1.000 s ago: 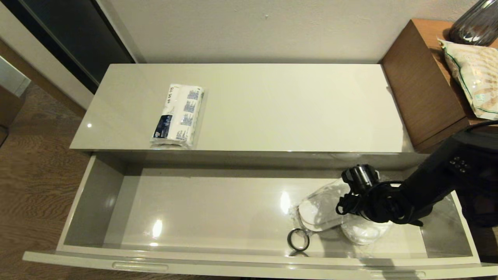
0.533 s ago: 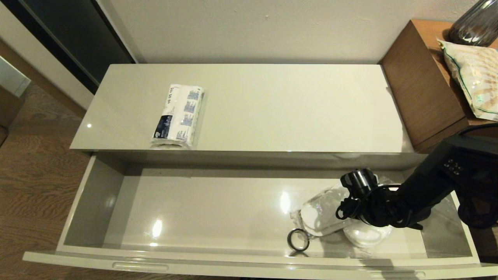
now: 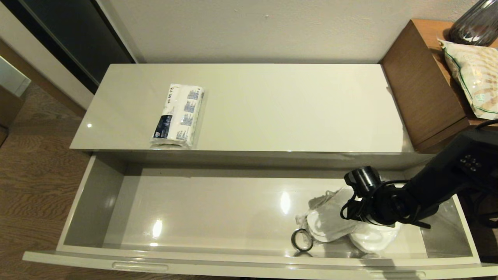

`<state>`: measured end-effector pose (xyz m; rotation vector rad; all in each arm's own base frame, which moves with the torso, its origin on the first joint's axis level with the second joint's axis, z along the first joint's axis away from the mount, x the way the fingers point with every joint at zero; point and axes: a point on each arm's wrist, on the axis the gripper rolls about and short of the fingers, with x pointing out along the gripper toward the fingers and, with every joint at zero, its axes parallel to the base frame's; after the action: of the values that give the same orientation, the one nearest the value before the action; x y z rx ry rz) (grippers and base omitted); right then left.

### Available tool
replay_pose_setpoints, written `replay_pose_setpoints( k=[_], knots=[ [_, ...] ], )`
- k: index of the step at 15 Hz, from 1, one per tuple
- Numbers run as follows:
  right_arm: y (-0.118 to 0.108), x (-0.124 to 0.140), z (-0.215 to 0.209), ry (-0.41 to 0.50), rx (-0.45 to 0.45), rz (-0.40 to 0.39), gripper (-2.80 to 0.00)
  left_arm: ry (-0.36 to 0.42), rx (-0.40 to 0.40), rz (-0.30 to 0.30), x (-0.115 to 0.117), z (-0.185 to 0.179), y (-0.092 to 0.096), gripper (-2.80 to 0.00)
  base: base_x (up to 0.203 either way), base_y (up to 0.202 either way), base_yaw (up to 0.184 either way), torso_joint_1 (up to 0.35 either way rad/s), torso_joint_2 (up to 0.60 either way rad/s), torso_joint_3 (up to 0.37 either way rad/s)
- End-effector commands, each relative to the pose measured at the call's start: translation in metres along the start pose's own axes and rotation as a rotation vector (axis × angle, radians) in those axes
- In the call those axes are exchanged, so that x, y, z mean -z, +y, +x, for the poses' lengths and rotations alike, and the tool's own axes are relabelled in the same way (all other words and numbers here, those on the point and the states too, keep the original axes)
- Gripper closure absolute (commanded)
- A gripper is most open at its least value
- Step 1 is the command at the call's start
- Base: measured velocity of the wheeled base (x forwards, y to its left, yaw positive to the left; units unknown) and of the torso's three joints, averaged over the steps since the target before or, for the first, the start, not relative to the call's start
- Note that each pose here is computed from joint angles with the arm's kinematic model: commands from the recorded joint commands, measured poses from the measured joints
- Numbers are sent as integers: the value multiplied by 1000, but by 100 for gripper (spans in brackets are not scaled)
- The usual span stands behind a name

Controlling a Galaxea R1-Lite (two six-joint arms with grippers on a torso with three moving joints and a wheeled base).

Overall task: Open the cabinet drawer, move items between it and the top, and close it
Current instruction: Take out the disposable slippers from the drawer

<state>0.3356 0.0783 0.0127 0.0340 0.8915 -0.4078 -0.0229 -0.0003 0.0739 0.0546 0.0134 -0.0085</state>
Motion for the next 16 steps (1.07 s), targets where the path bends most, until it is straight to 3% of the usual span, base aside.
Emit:
replay_pose_setpoints(
  k=[1,5,10,11,16],
  knots=[
    [-5,-16,-21,-24,-20,18,0,2,0,1,0,0,0,0,0,0,0,0,0,0],
    [-13,-37,-58,55,-79,9,0,2,0,1,0,0,0,0,0,0,0,0,0,0],
    [-12,-26,-46,111,-37,13,0,2,0,1,0,0,0,0,0,0,0,0,0,0],
    [-12,-30,-42,103,-35,28,-280,2,0,1,0,0,0,0,0,0,0,0,0,0],
    [-10,-49,-36,-12,35,93,-280,2,0,1,0,0,0,0,0,0,0,0,0,0]
  ],
)
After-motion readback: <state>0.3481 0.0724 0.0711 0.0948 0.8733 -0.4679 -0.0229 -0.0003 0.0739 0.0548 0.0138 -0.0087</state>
